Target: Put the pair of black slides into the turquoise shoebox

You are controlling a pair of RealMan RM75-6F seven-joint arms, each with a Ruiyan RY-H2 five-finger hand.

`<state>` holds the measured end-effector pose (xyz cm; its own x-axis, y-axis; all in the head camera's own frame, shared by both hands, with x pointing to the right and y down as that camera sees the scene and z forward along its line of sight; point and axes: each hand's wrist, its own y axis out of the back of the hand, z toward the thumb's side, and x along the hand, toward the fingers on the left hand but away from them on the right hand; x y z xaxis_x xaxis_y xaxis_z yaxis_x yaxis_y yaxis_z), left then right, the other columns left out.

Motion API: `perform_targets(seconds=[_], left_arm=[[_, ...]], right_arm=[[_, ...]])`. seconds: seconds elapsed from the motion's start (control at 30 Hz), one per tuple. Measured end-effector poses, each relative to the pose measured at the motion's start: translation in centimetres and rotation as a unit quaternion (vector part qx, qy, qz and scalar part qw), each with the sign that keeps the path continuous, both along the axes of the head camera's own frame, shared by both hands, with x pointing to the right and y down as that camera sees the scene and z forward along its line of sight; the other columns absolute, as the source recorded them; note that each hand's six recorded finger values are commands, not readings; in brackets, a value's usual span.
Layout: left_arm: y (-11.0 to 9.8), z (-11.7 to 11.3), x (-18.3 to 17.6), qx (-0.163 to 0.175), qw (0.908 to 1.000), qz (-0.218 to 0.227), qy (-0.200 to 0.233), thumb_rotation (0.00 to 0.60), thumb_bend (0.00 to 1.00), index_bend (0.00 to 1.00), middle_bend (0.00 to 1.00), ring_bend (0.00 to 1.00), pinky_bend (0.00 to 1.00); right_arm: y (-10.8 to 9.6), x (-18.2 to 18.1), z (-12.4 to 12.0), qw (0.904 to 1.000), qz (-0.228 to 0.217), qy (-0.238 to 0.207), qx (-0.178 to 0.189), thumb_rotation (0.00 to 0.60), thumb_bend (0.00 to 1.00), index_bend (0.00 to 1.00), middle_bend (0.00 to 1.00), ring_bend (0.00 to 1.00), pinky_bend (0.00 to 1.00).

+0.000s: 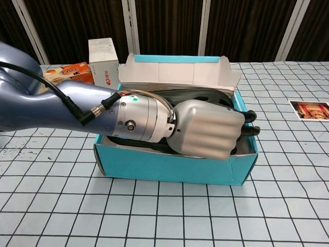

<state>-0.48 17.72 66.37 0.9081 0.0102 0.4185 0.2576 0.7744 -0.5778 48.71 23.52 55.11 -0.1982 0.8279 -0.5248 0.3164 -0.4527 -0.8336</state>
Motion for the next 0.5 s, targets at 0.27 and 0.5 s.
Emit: perform_targets(seconds=[0.27,0.5], left_arm=[[0.6,1.3,-0.5,0.001,0.9998,0.013,-0.014,0.600,0.44,0.31,0.49,0.09,0.18],[0.3,1.3,-0.3,-0.001,1.0000,0.001,-0.008,0.600,0.33,0.29,0.44,0.09,0.18]], right_arm=[[0.0,-0.1,0.1,1.0000,-0.001,-0.002,-0.002,0.600,0.23,0.23,0.14,0.23,0.27],[0.0,-0.1,0.0,1.0000,-0.002,-0.002,-0.001,0.600,0.23,0.24,0.14,0.23,0.27]])
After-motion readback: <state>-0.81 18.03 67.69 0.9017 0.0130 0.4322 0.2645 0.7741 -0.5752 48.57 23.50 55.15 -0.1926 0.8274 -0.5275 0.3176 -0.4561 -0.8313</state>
